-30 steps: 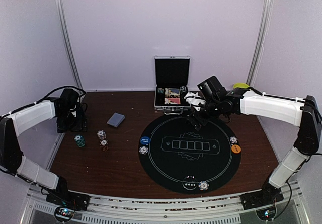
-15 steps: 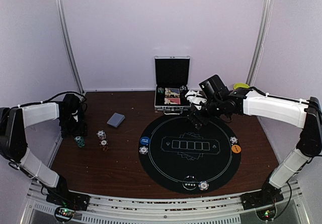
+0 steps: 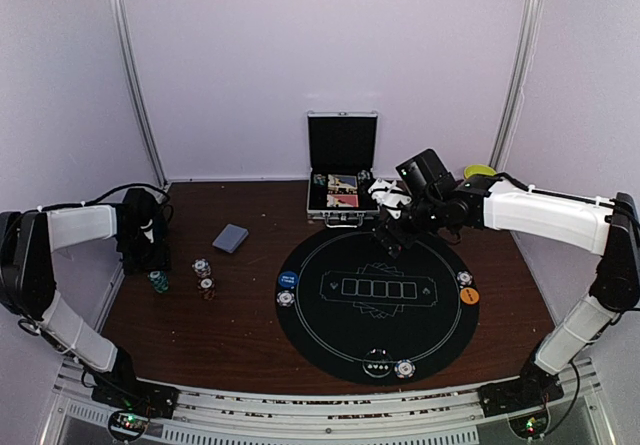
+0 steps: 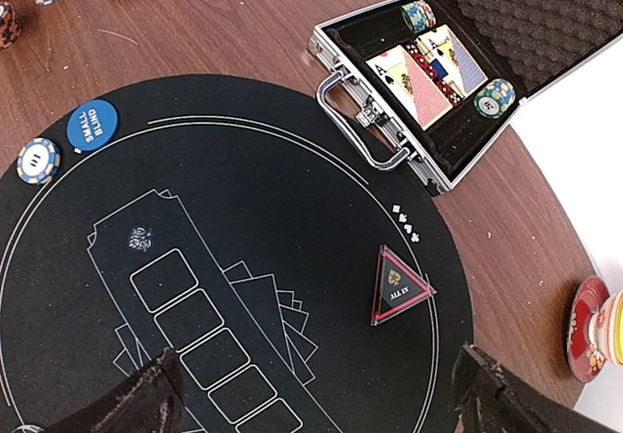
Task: Distribute texas hold em gaming equipment
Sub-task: Pick up the pile of poker chips from the pile of poker chips, then place the poker chips pile at the small blind area.
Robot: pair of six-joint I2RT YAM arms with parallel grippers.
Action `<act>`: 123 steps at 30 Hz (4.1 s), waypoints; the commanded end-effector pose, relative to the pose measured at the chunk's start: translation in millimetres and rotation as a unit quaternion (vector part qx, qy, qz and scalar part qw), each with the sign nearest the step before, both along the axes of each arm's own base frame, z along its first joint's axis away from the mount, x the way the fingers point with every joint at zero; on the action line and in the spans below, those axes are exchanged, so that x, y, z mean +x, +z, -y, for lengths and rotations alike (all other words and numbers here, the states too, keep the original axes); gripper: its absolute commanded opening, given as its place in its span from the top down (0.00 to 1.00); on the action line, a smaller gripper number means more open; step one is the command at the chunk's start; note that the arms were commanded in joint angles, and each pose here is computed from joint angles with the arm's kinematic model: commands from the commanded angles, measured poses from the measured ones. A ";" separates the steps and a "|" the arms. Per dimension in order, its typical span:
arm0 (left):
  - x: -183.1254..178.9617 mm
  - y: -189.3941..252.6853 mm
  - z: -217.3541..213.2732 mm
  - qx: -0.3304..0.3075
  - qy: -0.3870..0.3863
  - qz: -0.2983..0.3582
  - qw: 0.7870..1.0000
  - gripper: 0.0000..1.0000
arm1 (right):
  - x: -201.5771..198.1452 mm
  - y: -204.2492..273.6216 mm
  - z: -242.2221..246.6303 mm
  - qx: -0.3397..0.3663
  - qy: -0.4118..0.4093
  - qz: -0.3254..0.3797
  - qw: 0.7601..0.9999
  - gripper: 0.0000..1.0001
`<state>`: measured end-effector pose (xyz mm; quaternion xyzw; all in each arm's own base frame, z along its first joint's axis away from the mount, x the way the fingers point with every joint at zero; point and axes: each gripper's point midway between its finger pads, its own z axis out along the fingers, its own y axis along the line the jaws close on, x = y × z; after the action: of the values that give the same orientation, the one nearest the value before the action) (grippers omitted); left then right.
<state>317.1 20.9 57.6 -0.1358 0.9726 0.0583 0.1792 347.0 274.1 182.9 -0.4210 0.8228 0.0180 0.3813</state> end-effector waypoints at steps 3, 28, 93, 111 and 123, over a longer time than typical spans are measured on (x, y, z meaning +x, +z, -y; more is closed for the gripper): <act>1.3 -8.1 -3.3 -0.002 0.000 -0.001 1.000 0.27 | -1.0 11.7 2.5 0.008 -0.009 0.019 1.000 0.02; 0.7 -9.5 3.8 -0.021 -0.012 0.004 1.000 0.51 | 1.7 12.7 5.9 0.004 -0.018 0.026 0.999 0.02; -61.5 -11.2 337.9 -0.031 -0.319 0.036 0.947 0.72 | 21.2 30.3 34.1 0.007 -0.073 0.065 0.995 0.00; -84.6 -30.7 354.3 -0.033 -0.337 0.015 0.941 0.72 | 22.4 31.2 35.9 0.005 -0.075 0.069 0.995 0.00; -80.6 -39.3 352.2 -0.010 -0.336 0.010 0.942 0.70 | 21.4 33.2 35.3 0.009 -0.072 0.070 0.995 0.00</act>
<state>231.6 -326.5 20.3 0.2016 0.9608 -0.0217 0.1888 367.2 245.4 202.6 -0.3745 0.8249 -0.0302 0.4223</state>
